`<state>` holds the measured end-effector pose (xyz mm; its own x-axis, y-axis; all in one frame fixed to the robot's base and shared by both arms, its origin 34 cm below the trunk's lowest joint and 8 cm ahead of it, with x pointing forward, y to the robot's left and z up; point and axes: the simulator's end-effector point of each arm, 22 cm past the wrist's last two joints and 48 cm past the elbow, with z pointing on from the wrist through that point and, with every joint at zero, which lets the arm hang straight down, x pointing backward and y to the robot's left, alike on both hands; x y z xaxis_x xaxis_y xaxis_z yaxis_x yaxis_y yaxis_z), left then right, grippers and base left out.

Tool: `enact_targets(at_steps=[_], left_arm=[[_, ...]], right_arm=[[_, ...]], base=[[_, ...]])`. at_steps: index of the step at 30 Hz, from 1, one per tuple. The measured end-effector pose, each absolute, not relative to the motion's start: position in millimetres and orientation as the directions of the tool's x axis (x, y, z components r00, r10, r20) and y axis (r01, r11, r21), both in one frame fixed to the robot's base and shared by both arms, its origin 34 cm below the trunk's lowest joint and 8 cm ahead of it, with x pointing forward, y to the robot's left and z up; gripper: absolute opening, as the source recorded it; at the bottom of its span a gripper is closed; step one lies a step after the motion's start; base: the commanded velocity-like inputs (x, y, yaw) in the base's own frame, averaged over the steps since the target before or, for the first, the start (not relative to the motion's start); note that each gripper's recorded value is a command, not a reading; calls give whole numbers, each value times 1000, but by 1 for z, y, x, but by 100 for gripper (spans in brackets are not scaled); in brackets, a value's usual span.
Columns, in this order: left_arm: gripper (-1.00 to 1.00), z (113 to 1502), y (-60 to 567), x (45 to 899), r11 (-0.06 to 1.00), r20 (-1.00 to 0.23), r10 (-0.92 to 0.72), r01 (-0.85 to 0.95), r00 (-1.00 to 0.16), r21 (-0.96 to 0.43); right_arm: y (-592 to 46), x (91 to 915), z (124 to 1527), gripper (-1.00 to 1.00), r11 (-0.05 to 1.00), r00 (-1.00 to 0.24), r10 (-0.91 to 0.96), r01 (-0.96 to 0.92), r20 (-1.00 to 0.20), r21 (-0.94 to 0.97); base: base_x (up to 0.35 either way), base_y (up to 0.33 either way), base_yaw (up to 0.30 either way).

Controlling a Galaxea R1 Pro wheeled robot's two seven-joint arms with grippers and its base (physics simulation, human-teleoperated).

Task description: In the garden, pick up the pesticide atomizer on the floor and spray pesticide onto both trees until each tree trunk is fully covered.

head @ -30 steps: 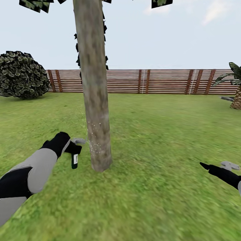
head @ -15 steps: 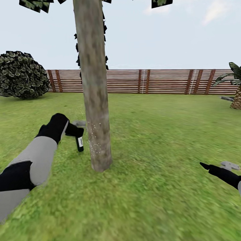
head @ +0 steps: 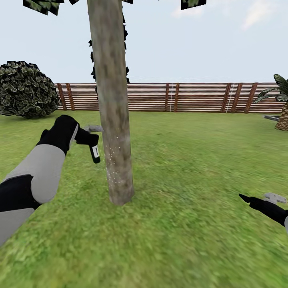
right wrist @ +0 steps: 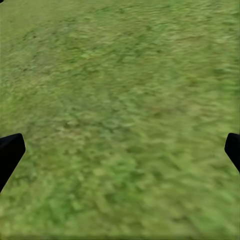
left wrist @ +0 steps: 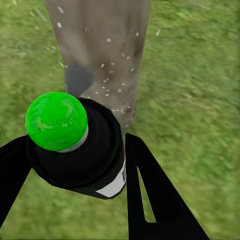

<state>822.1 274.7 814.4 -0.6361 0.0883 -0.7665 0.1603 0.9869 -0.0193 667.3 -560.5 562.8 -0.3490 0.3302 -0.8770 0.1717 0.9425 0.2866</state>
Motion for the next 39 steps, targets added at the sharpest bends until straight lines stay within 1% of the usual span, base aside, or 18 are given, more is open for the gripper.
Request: enact_targets(at_steps=[4,6,10,23,29,31,37,39], left_arm=[[-100,797,275,819,986,-737,103,165,-668,-11],[-100,773,286,814,986,-690,137,162,-710,29],[-100,761,308,810,986,-658,158,146,-736,74],[-100,771,340,809,991,-674,135,100,-726,91],[-100,762,346,807,991,-663,131,95,-737,91],[-100,723,343,799,991,-611,137,111,-780,79],[-100,644,339,782,983,-559,181,163,-809,82],[-100,623,342,778,979,-554,201,170,-808,109]], right_arm=[[-561,667,563,100,943,-349,330,172,-877,286],[-566,666,565,100,944,-348,326,177,-879,280],[-570,664,567,100,945,-346,322,180,-881,274],[-571,664,567,100,945,-345,321,181,-882,273],[-571,664,567,100,945,-346,321,181,-882,273],[-571,664,567,100,945,-346,321,181,-882,273],[-572,664,567,100,945,-346,321,182,-882,272],[-572,664,567,100,945,-346,321,182,-882,272]], base=[[0,0,0],[0,0,0],[0,0,0],[0,0,0],[0,0,0],[0,0,0],[0,0,0],[0,0,0]])
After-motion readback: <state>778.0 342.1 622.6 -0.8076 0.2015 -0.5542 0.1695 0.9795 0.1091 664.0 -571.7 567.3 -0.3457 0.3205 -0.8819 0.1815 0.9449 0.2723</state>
